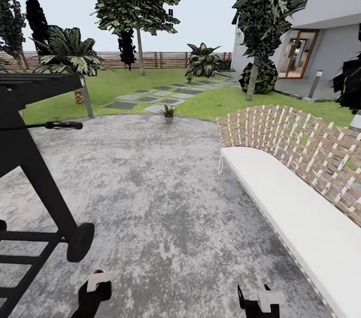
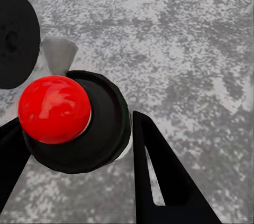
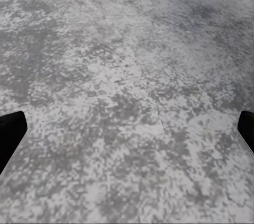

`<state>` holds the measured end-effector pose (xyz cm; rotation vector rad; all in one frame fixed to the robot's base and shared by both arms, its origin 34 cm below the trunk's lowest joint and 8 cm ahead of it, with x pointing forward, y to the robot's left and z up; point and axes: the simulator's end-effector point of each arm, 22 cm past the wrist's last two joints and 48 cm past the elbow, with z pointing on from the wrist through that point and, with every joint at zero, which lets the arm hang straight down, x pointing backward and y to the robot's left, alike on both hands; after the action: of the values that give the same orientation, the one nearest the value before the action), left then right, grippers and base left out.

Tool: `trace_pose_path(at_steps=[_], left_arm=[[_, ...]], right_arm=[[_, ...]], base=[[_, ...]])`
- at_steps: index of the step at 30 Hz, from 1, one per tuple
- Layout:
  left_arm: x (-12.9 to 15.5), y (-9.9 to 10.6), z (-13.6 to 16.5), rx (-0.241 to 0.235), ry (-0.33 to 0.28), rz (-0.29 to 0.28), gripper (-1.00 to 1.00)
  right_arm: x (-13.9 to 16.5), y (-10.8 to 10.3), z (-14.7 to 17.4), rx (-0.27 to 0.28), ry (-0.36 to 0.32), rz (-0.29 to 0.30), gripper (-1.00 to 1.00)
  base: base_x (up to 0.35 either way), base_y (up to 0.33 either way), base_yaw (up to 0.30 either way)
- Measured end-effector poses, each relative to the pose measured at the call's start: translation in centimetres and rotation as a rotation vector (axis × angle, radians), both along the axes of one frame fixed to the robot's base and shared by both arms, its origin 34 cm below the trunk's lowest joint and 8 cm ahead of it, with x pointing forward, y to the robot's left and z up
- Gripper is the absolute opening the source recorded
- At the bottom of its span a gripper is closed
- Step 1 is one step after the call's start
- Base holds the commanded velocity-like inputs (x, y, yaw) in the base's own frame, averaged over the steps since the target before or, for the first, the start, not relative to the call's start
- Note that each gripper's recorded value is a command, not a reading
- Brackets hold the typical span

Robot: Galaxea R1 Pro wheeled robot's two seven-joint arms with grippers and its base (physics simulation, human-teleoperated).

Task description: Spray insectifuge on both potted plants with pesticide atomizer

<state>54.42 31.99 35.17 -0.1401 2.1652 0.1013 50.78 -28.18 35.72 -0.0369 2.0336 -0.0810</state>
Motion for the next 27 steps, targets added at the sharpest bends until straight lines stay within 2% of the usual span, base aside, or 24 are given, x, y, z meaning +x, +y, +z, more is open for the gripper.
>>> trace_pose_path(at_steps=[11, 27], left_arm=[[0.00, 0.01, 0.00, 0.000, 0.000, 0.000, -1.00], [0.00, 0.01, 0.00, 0.000, 0.000, 0.000, -1.00]], right_arm=[[-0.02, 0.00, -0.02, 0.000, 0.001, 0.000, 1.00], [0.00, 0.00, 0.00, 0.000, 0.000, 0.000, 1.00]], base=[[0.335, -0.092, 0.000], [0.339, -0.005, 0.000]])
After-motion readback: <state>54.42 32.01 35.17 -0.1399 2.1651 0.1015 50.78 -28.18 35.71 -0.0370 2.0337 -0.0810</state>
